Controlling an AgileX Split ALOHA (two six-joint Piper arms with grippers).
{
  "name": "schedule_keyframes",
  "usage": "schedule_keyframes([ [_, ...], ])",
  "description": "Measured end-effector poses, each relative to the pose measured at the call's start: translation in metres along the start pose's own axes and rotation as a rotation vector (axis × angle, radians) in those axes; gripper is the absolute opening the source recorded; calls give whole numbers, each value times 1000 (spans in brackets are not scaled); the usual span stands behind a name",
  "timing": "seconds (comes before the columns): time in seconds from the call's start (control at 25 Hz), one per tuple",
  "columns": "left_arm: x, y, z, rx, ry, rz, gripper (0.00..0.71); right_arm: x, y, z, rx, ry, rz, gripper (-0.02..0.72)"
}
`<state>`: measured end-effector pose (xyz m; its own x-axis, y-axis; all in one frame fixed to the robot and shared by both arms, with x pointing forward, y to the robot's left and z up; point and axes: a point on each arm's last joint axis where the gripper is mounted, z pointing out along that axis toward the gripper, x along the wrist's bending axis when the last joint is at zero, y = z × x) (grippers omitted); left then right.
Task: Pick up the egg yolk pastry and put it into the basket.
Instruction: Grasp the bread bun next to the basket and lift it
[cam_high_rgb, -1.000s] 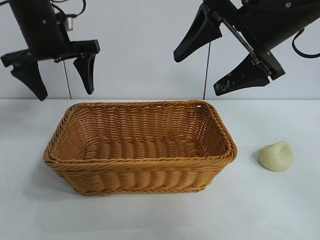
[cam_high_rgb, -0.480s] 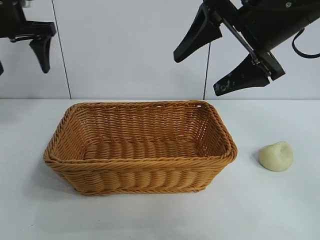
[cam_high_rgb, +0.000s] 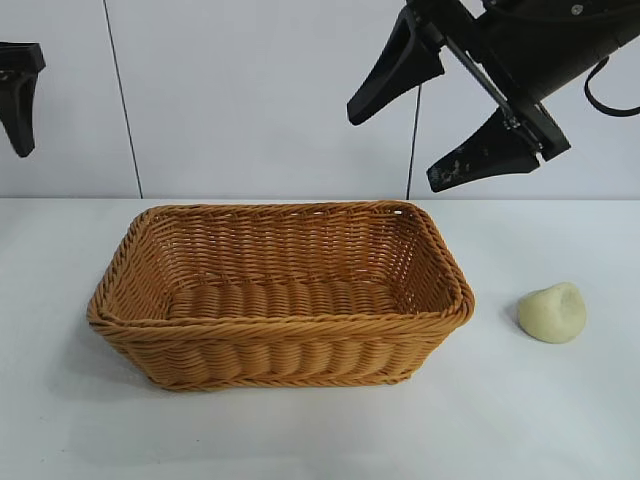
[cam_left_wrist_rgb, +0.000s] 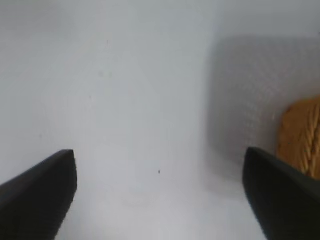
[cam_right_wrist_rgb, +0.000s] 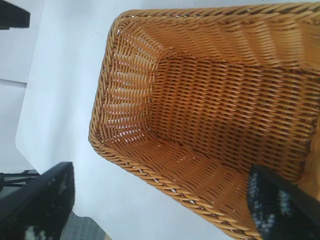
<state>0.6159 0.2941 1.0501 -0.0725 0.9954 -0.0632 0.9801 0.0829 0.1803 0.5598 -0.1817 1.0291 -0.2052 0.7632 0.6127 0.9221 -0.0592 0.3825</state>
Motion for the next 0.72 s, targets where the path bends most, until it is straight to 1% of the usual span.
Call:
schedule_keyframes([
  [0.2, 5, -64, -21, 35, 3, 20, 695, 1, -1, 0, 14, 6, 0, 642],
  [0.36, 9, -121, -41, 14, 1, 28, 695, 1, -1, 0, 15, 7, 0, 642],
  [0.44, 11, -150, -51, -16, -1, 30, 695, 1, -1, 0, 15, 7, 0, 642],
  [0.64, 18, -216, -56, -72, 6, 38, 695, 1, -1, 0, 15, 7, 0, 642],
  [0.72, 20, -239, -58, -125, 2, 40, 695, 1, -1, 0, 15, 7, 0, 642],
])
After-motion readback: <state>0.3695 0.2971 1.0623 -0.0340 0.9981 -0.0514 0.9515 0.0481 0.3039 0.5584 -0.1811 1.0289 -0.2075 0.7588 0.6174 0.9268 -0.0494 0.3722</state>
